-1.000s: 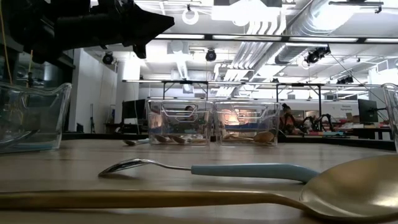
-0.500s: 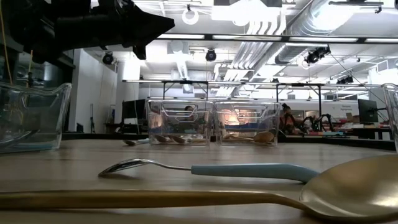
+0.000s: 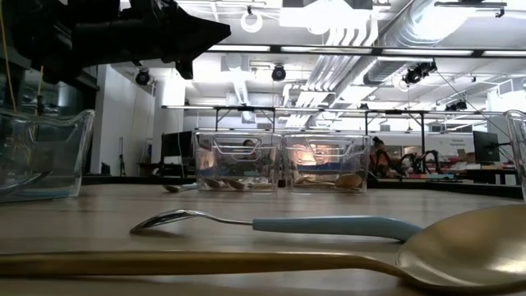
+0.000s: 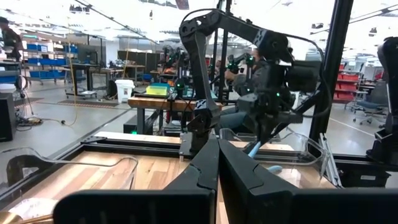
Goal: Sort silverware by color (type)
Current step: Put the blue spoon into the bottom right transparent bin
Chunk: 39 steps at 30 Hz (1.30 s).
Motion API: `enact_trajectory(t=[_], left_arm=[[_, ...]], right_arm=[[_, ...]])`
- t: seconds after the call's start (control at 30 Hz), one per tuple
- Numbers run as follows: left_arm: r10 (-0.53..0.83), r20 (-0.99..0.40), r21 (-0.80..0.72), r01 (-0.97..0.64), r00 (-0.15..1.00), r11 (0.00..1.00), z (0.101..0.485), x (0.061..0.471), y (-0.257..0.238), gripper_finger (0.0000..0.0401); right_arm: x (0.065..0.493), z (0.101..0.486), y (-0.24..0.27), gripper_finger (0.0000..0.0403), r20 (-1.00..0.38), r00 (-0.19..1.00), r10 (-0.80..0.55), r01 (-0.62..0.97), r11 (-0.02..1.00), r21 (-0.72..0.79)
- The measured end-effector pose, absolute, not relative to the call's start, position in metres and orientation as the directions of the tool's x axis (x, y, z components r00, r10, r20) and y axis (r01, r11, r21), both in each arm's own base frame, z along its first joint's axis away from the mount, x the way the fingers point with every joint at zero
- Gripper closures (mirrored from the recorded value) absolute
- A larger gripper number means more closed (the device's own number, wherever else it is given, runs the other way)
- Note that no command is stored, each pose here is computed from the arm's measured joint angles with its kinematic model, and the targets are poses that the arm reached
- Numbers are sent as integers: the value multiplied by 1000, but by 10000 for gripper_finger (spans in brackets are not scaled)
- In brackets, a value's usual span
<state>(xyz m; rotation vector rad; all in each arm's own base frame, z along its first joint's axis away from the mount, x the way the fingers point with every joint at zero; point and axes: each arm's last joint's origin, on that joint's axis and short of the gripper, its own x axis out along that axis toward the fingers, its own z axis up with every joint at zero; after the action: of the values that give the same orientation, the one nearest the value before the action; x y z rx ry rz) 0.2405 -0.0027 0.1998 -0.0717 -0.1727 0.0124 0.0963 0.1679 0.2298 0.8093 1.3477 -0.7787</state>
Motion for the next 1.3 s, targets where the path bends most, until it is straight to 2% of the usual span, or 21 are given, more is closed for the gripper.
enact_trajectory(t=[0.73,1.03,1.3], left_arm=[[19,172,-72,-6,985,997,200,240,-3,401],[19,172,-73,-6,985,997,200,240,-3,401],[19,172,-72,-6,985,997,200,240,-3,401]], right_arm=[[111,176,195,395,-978,-58,-199,864,481,-149],[114,155,206,386,-973,-138,-183,855,475,-210],[116,147,209,385,-969,-151,-195,840,491,-230]])
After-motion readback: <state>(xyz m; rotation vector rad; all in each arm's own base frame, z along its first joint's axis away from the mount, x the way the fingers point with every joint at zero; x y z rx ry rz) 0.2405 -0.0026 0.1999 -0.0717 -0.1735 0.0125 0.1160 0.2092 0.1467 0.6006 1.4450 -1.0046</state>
